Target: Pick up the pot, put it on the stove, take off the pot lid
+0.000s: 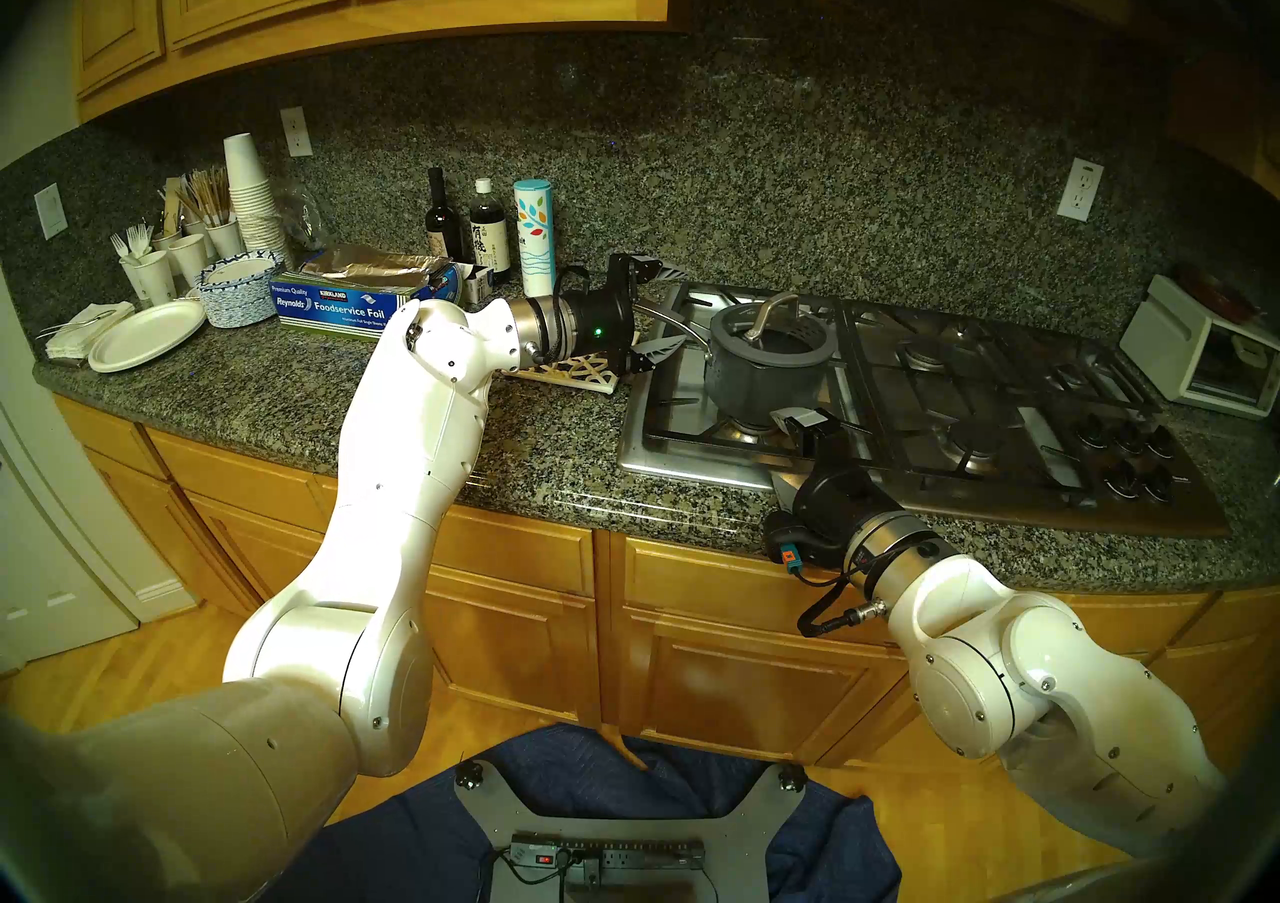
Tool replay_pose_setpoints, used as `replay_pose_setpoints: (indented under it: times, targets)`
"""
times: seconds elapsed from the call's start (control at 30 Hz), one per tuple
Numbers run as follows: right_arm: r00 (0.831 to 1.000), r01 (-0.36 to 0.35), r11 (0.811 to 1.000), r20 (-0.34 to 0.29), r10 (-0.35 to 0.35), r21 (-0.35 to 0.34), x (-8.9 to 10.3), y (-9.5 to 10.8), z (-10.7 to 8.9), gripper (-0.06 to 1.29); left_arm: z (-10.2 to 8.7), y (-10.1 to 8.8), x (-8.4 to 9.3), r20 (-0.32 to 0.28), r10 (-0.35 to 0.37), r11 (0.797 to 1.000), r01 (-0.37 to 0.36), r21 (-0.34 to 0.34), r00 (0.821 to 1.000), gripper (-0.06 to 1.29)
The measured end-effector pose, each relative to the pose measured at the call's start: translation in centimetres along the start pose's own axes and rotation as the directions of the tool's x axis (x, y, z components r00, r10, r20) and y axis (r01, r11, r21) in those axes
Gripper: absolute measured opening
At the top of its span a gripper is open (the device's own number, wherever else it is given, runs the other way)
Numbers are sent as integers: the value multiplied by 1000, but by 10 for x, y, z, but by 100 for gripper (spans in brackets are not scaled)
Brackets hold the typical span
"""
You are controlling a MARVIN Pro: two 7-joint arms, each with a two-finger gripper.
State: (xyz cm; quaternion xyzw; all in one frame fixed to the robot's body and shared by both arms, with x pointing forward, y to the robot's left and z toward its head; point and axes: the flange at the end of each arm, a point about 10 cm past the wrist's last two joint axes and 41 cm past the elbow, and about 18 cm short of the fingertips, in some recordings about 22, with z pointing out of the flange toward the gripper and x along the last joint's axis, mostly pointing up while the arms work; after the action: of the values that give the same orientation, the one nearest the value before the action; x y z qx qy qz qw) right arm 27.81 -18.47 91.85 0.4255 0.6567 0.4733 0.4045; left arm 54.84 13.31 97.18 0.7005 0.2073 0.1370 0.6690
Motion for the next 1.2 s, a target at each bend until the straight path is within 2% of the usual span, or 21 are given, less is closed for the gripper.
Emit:
replay_pose_setpoints:
  times: [0.3,0.63,1.2]
  targets:
    - [1000,0,1000,0,0,-1,0,0,0,124,-8,-1,1,1,8,1000,-8,8,1000,123]
    - [1000,0,1000,-1,0,-1,0,0,0,124,-25,10,1,-4,35,999,-35,-8,999,123]
    - [1000,0,1000,-1,0,-2,0,0,0,124,-49,20,-10,19,63,998,-63,10,998,123]
